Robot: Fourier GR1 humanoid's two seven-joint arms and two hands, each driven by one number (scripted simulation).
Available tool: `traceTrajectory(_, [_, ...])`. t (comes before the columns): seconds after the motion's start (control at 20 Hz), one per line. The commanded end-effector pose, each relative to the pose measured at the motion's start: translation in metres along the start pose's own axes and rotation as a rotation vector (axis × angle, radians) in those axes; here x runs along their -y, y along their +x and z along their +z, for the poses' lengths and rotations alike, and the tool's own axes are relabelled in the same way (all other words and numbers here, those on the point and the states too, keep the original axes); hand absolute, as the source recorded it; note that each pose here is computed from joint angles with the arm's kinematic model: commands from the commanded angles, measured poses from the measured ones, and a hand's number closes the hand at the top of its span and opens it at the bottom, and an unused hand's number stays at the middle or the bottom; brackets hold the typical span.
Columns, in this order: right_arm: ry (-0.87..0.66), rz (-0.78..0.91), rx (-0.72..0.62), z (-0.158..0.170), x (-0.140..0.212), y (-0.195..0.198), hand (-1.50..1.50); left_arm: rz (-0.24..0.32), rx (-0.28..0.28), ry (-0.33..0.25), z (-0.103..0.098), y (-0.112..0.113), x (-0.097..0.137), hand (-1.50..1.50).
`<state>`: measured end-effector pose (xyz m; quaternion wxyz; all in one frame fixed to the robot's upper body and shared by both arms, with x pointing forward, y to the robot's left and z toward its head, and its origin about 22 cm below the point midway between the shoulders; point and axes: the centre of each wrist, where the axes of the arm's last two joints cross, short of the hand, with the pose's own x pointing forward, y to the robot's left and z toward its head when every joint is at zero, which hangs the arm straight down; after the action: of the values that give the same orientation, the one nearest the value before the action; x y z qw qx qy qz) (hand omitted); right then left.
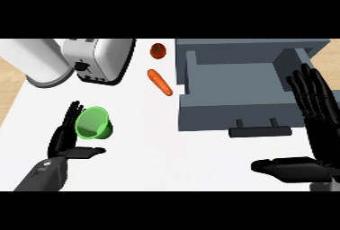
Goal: Pick up the cup, place it into the drawer and close the drawer
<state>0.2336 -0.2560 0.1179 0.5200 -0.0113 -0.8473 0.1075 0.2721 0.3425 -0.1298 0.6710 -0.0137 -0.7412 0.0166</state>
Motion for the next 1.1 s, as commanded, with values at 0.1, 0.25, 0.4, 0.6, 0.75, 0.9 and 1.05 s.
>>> traceTrajectory(0.1, [-0.002, 0.009, -0.013, -0.004, -0.002, -0.009, -1.5, 0.134, 0.103, -0.071, -0.002, -0.005, 0.016, -1.5])
traceTrajectory(0.25, [0.002, 0.001, 0.003, 0.002, -0.001, -0.004, -1.5, 0.183, 0.116, -0.093, -0.007, 0.0, 0.011, -1.5])
traceTrajectory(0.4, [0.01, 0.001, -0.006, -0.007, 0.001, -0.007, -1.5, 0.206, 0.09, -0.108, -0.005, -0.003, 0.016, -1.5])
traceTrajectory(0.6, [0.015, -0.005, -0.015, -0.008, 0.01, -0.007, -1.5, 0.274, 0.119, -0.157, -0.016, 0.0, 0.027, 1.5])
traceTrajectory(0.75, [0.013, -0.019, -0.029, 0.001, 0.007, -0.011, -1.5, 0.33, 0.129, -0.191, -0.012, -0.003, 0.029, 1.5])
traceTrajectory(0.9, [0.009, -0.009, -0.016, -0.009, 0.003, -0.008, -1.5, 0.391, 0.118, -0.229, -0.02, -0.001, 0.036, 1.5])
traceTrajectory(1.05, [0.015, -0.004, -0.015, -0.009, 0.007, -0.007, -1.5, 0.429, 0.149, -0.227, -0.022, -0.005, 0.055, 1.5])
